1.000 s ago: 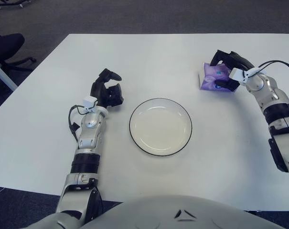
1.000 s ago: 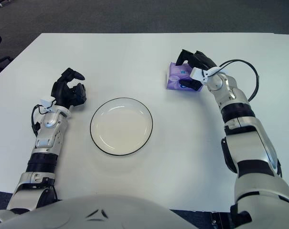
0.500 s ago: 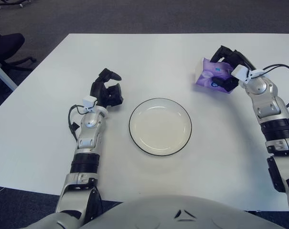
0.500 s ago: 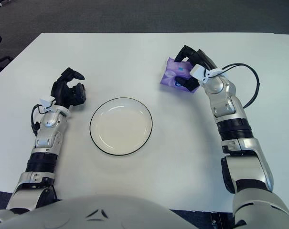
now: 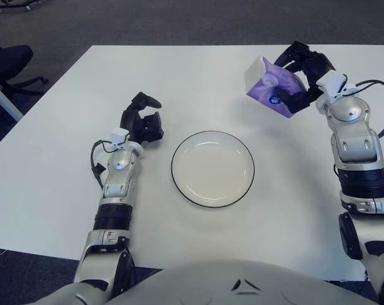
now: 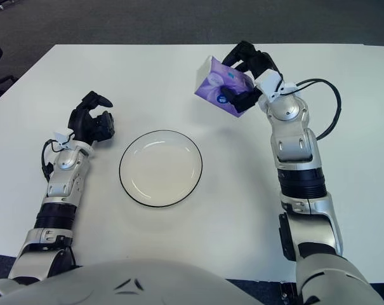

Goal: Put the tissue paper into the plate.

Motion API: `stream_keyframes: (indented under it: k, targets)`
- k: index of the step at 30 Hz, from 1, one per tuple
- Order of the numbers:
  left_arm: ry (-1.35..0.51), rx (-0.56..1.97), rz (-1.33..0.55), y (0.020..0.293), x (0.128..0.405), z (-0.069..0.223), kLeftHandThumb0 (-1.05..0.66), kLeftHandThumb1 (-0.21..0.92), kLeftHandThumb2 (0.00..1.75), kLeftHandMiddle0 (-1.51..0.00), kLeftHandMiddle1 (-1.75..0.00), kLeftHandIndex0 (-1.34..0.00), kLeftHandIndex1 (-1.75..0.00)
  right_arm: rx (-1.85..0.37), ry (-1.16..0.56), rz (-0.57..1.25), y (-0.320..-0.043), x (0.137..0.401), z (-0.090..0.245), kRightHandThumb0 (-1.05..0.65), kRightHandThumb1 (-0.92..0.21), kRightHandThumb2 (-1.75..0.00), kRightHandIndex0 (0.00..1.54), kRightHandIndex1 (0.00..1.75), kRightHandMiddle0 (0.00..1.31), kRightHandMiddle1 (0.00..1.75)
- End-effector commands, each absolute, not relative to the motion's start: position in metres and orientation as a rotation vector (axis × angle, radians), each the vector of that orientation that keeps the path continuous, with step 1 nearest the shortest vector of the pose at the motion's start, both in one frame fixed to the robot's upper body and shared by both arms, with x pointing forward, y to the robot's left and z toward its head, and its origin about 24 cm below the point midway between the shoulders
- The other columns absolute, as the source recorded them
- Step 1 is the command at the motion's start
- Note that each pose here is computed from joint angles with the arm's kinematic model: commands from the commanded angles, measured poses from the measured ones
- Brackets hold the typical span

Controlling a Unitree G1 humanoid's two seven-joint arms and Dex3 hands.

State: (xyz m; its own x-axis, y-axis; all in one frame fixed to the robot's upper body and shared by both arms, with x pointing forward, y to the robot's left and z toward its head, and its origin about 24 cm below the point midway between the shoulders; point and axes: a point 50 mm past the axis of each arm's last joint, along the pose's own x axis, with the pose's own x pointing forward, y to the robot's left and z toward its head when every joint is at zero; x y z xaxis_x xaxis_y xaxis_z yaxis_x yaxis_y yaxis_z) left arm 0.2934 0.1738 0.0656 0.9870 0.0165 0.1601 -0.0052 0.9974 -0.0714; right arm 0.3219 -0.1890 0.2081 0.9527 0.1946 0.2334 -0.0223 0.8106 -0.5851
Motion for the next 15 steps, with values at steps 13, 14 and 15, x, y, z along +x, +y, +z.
stream_keyframes:
  k: [13, 14, 15]
  targets:
    - [0.119, -0.122, 0.063, 0.173, 0.251, -0.011, -0.48, 0.33, 1.31, -1.32, -1.75, -0.61, -1.75, -0.654, -0.423, 0.289, -0.146, 0.302, 0.229, 0.0, 0.0, -1.65, 0.88, 1.64, 0.63, 1.75]
    - [0.118, -0.119, 0.063, 0.173, 0.251, -0.011, -0.48, 0.33, 1.31, -1.32, -1.75, -0.61, -1.75, -0.666, -0.43, 0.304, -0.143, 0.3, 0.228, 0.0, 0.0, -1.65, 0.88, 1.65, 0.63, 1.75]
    - [0.117, -0.116, 0.064, 0.172, 0.251, -0.011, -0.48, 0.33, 1.31, -1.32, -1.75, -0.61, -1.75, -0.675, -0.434, 0.314, -0.141, 0.3, 0.228, 0.0, 0.0, -1.66, 0.87, 1.66, 0.63, 1.75]
